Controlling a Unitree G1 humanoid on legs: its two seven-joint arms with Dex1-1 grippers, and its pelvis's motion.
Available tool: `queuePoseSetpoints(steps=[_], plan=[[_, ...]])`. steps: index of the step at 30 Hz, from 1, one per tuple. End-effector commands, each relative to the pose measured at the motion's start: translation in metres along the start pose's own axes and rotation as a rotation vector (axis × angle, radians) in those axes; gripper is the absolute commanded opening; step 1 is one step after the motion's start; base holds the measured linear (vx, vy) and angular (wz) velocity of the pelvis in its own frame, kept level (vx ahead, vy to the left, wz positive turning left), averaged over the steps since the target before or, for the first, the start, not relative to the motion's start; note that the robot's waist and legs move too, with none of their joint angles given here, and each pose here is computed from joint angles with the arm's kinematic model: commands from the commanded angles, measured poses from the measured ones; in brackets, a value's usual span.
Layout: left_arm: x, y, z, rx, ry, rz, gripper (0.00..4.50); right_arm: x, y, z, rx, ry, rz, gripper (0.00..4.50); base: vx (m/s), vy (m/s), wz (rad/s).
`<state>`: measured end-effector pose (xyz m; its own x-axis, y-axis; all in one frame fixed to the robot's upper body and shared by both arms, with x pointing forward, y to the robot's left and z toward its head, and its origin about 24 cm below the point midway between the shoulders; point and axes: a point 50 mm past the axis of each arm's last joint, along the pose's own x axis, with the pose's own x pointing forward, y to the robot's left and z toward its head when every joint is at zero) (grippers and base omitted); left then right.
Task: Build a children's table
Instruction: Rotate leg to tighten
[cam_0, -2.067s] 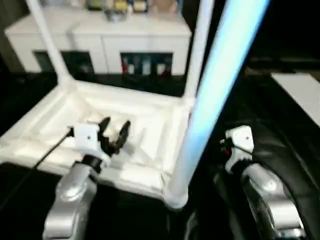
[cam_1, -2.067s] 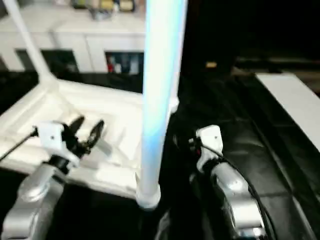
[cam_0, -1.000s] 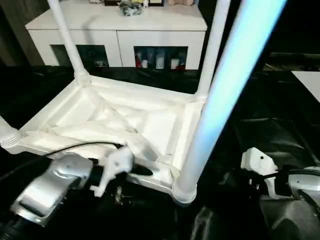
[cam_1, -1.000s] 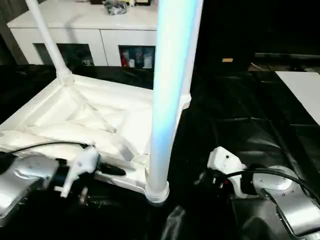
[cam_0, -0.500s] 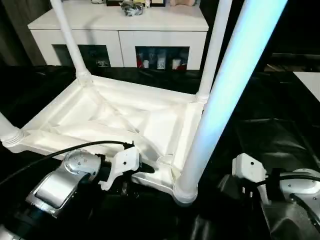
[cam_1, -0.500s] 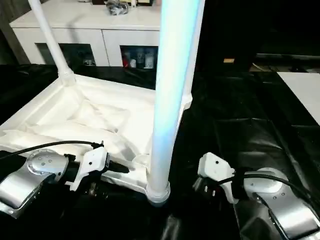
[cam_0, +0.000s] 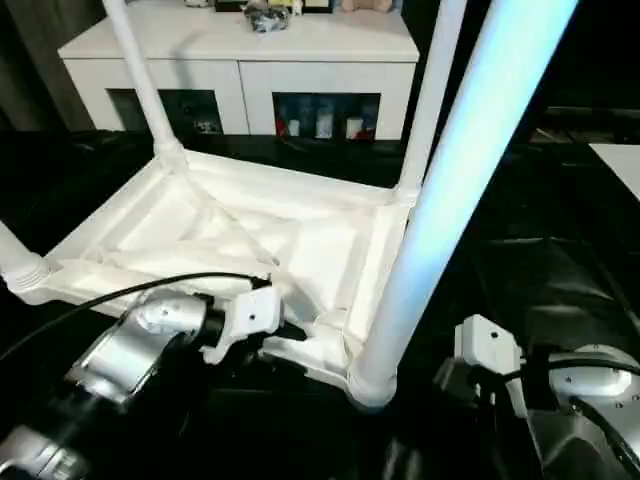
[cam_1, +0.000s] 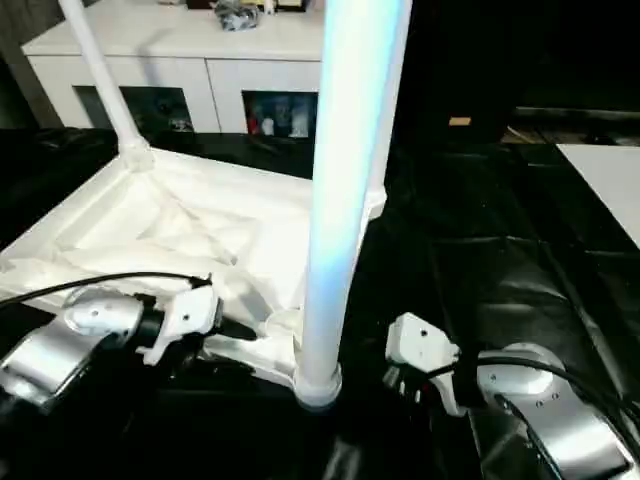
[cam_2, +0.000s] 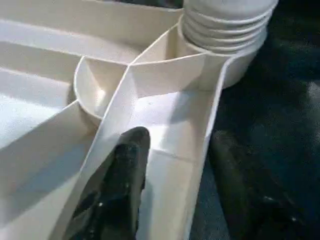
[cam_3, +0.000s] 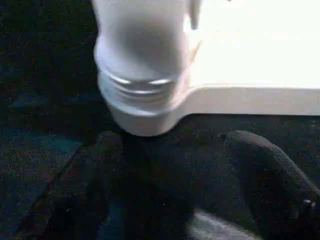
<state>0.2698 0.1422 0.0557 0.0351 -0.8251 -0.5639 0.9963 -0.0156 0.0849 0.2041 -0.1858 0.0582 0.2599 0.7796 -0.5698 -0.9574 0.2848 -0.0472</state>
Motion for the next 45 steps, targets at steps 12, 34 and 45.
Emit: queuePoseSetpoints(steps=[12,34,45], plan=[[-0.003,-0.001,-0.011,0.014,0.108,-0.106,1.11,0.002,0.004,0.005,-0.028,0.005,0.017,3.71,0.0,0.0,0.0],[0.017,-0.002,-0.019,-0.21,0.018,0.279,0.03,-0.004,-0.034,0.002,-0.005,-0.021,-0.296,3.71,0.0,0.0,0.0],[0.015,-0.009,-0.007,-0.145,0.03,0.199,0.0,0.008,-0.059,0.028,0.196,-0.353,-0.291,4.35,0.0,0.0,0.0]])
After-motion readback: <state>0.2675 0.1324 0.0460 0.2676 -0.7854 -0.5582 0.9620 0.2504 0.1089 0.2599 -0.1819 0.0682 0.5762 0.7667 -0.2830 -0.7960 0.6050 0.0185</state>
